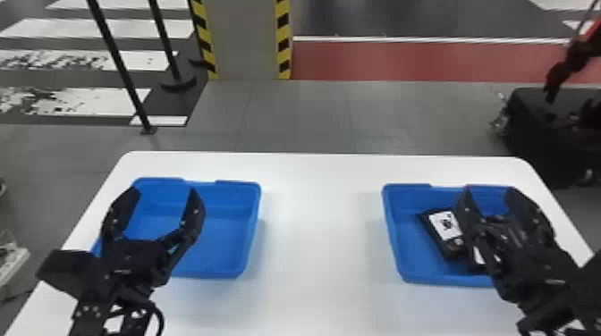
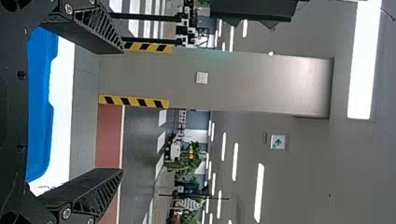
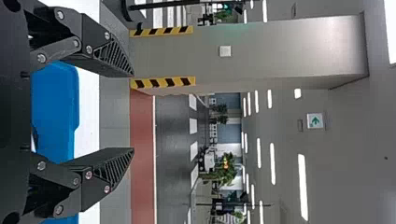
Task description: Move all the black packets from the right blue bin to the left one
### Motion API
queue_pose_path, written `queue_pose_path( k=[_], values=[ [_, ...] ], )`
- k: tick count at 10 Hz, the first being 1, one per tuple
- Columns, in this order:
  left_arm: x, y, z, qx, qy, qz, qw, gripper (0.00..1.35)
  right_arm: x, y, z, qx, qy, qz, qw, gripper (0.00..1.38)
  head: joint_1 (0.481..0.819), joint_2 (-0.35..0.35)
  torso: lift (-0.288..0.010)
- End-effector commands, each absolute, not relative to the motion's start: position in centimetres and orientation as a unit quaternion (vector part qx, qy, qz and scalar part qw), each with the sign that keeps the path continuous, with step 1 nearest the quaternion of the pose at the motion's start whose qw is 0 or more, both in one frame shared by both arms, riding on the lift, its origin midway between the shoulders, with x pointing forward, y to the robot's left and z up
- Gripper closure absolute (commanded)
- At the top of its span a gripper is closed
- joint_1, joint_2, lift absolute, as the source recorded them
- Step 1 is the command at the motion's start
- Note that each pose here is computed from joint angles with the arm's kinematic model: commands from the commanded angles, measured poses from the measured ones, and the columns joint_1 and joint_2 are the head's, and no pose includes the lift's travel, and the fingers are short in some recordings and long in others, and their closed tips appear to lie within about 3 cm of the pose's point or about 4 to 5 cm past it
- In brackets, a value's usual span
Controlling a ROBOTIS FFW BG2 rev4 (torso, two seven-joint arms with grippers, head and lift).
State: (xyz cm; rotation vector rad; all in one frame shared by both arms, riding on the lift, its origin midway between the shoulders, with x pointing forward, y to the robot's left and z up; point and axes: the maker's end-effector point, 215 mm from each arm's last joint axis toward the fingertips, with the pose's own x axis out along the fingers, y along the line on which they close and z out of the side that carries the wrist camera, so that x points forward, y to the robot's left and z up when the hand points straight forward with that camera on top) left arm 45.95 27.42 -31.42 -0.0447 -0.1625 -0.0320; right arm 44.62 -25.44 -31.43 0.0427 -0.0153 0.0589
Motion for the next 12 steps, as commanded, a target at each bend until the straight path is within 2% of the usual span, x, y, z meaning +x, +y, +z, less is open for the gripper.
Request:
queue_pose_path(
  k=[1, 3, 7, 12],
  values=[
    [45.8, 27.4, -31.5, -0.025, -0.081, -0.015, 0.996, 0.12, 44.2, -27.0, -32.1, 0.021, 0.008, 0.014, 1.0, 0.5, 0.695, 0.026, -0.11],
    [45.8, 27.4, -31.7, -0.029, -0.079, -0.016, 0.996, 0.12, 43.6, -29.3, -34.1, 0.014, 0.046, -0.015, 0.999, 0.5, 0.695, 0.007, -0.11],
    [45.8, 26.6, -32.4, -0.038, -0.069, -0.023, 0.997, 0.12, 43.1, -32.6, -42.1, 0.0, 0.166, -0.046, 0.985, 0.5, 0.695, -0.058, -0.11],
    [45.6, 26.4, -33.1, -0.041, -0.058, -0.026, 0.997, 0.12, 44.8, -34.0, -45.4, -0.005, 0.218, -0.066, 0.974, 0.51, 0.695, -0.091, -0.11]
  ],
)
